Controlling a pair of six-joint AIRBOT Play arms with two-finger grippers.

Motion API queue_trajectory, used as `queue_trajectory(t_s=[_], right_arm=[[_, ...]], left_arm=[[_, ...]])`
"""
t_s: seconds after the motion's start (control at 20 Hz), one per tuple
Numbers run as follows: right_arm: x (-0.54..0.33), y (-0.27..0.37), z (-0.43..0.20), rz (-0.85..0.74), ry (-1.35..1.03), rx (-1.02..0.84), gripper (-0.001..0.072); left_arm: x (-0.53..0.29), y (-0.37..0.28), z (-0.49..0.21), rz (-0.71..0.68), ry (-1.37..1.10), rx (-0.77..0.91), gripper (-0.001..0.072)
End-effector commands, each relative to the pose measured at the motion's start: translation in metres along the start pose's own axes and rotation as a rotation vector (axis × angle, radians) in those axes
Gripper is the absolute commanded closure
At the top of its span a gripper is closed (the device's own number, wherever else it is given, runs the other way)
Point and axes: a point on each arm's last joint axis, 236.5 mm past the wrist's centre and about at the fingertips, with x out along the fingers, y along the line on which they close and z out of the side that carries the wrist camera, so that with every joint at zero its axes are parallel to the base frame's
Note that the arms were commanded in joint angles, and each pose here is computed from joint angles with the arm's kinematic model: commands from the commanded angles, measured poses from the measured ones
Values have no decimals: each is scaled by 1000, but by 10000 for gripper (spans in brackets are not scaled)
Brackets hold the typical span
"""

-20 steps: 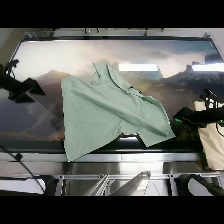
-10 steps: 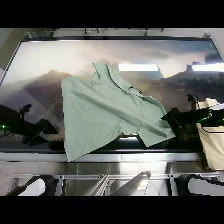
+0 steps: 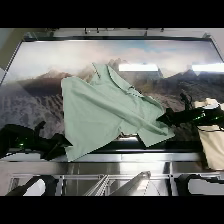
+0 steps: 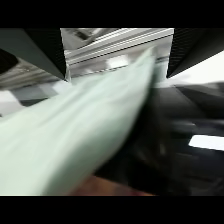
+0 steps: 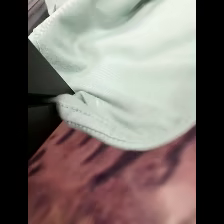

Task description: Fold the shirts.

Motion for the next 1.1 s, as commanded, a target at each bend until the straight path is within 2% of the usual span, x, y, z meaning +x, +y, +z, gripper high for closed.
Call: queue_trajectory(t_s=[0.0,0.05,0.1,0.15,0.2,0.35,0.45,0.6,0.65,0.75,0.85,0.95,1.05], right_arm=[[0,6,2,23,-9,3,690],[0,8,4,32,-14,7,691],[0,11,5,45,-19,13,690],[0,15,5,63,-19,12,691],[-1,22,4,94,-14,-5,691],[-15,48,-2,158,-1,-67,691],[-53,90,4,254,-58,-166,692],[-179,215,20,557,-356,-429,692],[-239,263,16,654,-523,-536,692],[-344,338,-15,760,-842,-729,691],[-410,386,-56,728,-1111,-862,691],[-443,421,-100,665,-1286,-981,691],[-460,449,-133,615,-1394,-1070,691]], left_arm=[[33,-8,6,-33,-22,0,11],[41,-6,0,-17,21,1,22],[46,-8,-2,-5,55,21,300],[50,-10,-1,5,80,46,609],[50,-16,-1,5,105,80,691],[27,-52,-4,-27,136,247,689],[-15,-93,-4,-97,61,376,688],[-157,-199,-5,-330,-376,635,687],[-219,-225,-13,-351,-595,721,687],[-345,-260,-55,-279,-1066,859,686],[-422,-288,-118,-180,-1369,969,685],[-465,-321,-178,-125,-1560,1082,685],[-490,-347,-214,-112,-1631,1176,685]])
